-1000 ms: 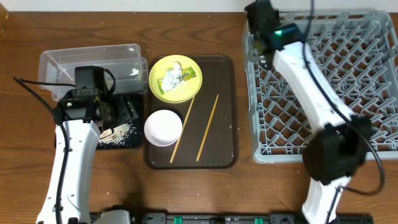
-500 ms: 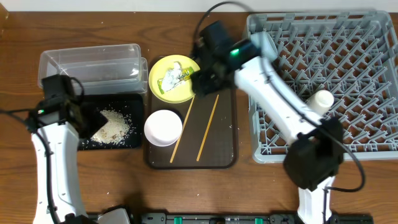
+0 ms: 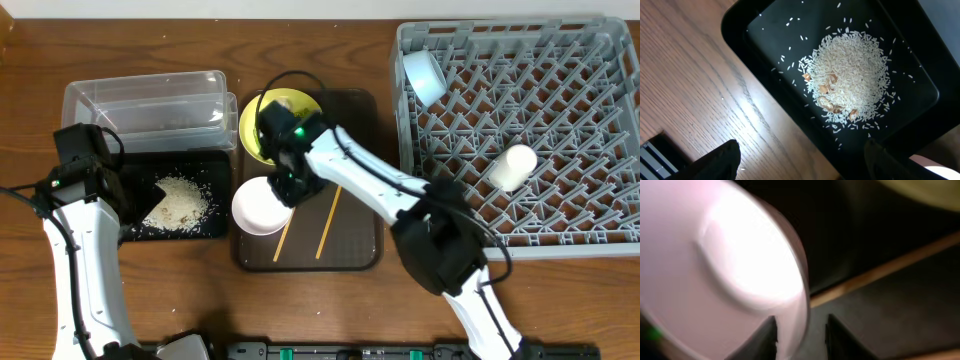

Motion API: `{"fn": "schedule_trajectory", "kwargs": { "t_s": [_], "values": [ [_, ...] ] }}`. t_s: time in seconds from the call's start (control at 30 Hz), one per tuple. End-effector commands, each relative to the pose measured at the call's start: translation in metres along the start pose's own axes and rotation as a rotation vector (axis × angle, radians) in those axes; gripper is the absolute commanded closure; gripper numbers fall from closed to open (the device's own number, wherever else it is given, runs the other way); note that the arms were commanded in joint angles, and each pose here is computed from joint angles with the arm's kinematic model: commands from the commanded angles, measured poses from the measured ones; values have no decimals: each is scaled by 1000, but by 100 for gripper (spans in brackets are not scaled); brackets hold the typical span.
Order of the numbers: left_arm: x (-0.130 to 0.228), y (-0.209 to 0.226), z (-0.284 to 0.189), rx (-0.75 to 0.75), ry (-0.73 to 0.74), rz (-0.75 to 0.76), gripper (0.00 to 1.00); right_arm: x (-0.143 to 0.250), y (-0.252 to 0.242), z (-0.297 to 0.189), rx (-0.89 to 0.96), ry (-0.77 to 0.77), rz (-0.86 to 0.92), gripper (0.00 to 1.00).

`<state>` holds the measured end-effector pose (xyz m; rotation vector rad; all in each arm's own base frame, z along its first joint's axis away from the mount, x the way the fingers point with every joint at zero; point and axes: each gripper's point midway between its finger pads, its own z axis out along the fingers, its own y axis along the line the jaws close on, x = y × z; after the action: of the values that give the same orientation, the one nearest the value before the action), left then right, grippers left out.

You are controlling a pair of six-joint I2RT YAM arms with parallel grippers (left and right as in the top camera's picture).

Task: Sort waste into correct bins and load items into the dishwasher rack
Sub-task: 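Grasp the pink bowl with the right gripper and lift it, then place the pink bowl in the rack beside the blue bowl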

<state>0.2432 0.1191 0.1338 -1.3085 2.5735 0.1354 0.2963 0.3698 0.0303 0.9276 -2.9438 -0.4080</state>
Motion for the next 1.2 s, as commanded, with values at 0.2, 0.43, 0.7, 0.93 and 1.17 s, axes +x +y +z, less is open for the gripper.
{"fn": "schedule_trajectory", "kwargs": {
  "t_s": [0.2,0.43,0.7,0.93,1.17],
  "values": [
    [-1,1,-3,3,-10,-25,18,-27,-21,-46,105,-147,30,99],
    [-1,1,-3,3,-10,-25,18,-52,-96,-173,349,-447,152,99],
    [-1,1,-3,4,-11,-25,18,-21,-245,-303,919,-622,381,99],
    [-2,1,-3,4,-11,-25,18,15,-347,-364,1270,-527,418,99],
    [-2,1,-3,4,-11,-25,18,41,-414,-362,1383,-396,479,99]
  ]
}}
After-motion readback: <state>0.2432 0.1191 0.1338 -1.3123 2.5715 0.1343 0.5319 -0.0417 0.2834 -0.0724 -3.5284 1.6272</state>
